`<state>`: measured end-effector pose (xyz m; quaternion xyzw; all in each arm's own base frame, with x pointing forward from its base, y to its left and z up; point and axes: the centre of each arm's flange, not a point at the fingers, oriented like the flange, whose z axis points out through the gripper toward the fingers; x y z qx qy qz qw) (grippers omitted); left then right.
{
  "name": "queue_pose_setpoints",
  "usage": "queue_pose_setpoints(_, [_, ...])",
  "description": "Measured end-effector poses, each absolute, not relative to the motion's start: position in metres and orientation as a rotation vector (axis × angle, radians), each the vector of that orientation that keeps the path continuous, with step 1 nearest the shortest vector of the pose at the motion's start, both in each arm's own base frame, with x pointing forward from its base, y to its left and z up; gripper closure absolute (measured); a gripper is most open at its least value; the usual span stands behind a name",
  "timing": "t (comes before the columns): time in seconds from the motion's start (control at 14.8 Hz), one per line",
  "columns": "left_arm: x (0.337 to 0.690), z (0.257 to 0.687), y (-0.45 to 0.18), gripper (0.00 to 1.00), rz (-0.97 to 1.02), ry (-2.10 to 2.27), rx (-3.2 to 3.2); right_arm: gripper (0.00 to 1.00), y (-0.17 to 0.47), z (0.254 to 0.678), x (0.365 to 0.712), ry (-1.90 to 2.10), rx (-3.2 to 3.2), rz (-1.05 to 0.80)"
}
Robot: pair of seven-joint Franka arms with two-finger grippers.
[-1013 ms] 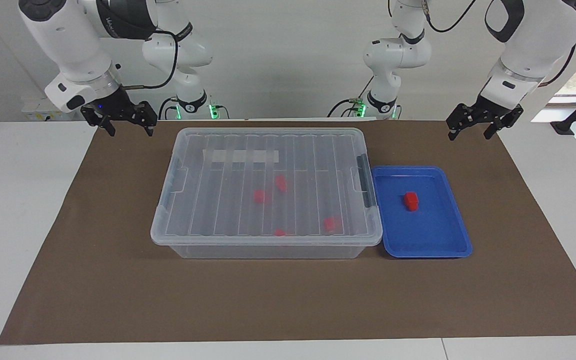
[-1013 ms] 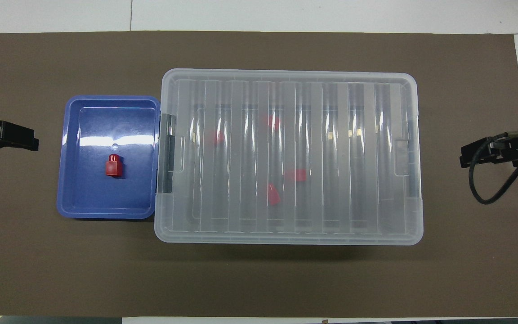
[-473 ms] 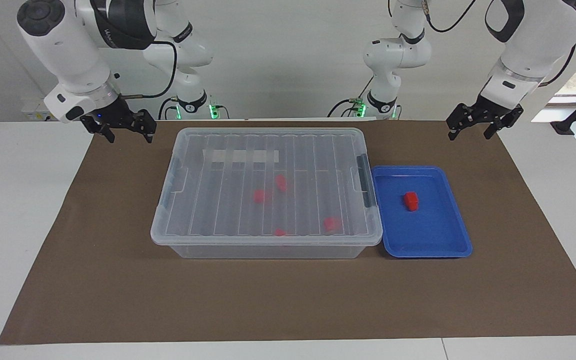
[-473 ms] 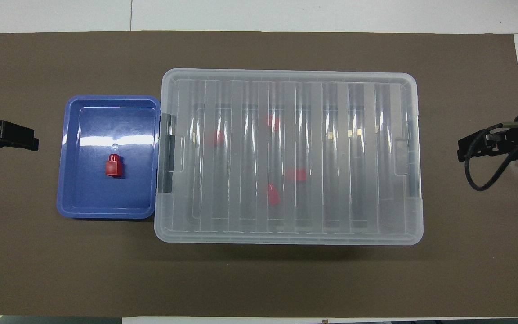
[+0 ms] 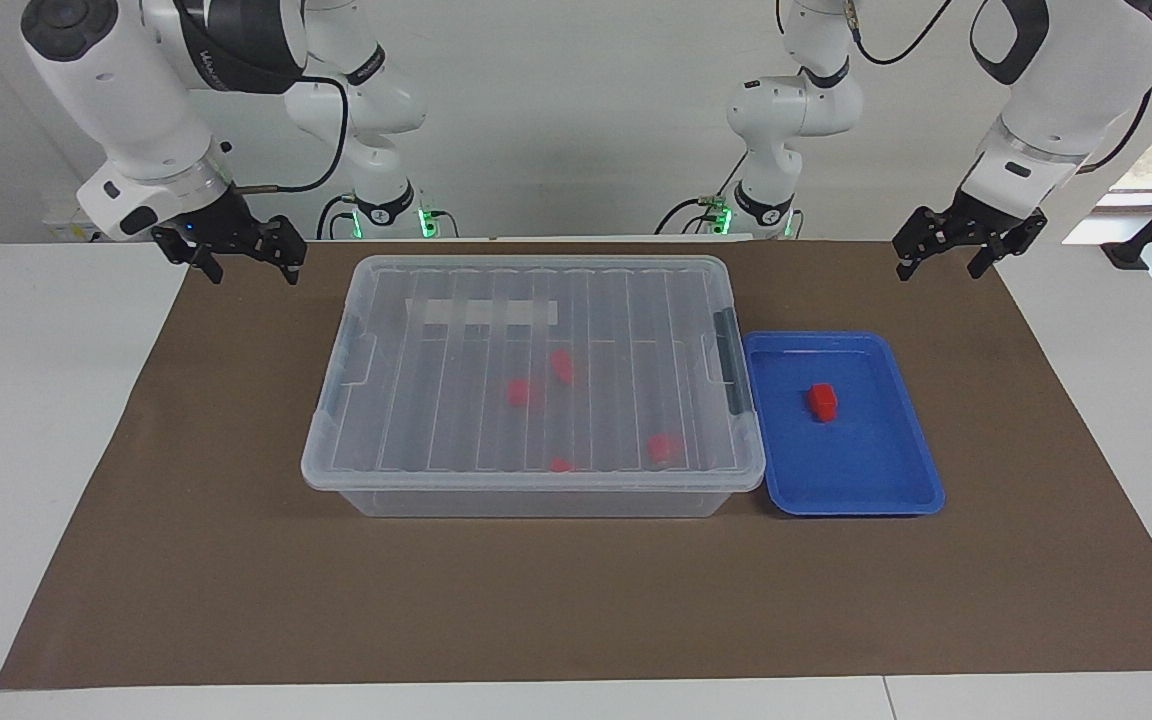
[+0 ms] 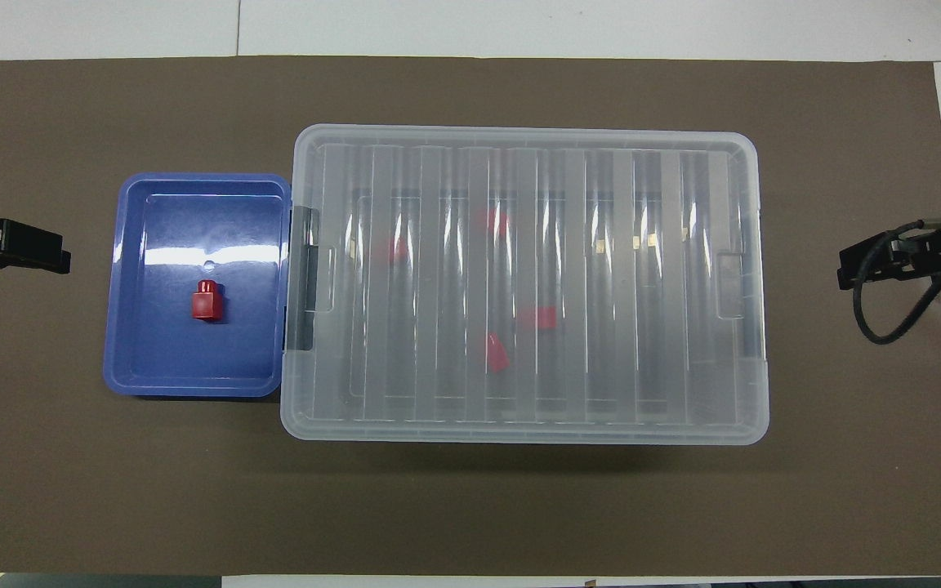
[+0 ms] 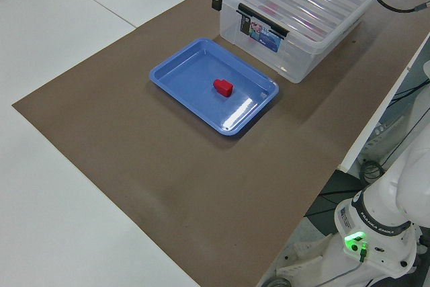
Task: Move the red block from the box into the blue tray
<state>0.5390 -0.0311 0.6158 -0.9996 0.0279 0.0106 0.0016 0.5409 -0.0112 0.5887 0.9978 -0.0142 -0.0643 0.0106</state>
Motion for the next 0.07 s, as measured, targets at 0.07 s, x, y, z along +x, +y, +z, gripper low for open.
queue_pose_setpoints(0.07, [0.5390,0.6158,-0.0311,0.00,0.033,0.088,-3.137,0.00,-0.0112,0.5887,0.5409,-0.044,3.114,-0.201])
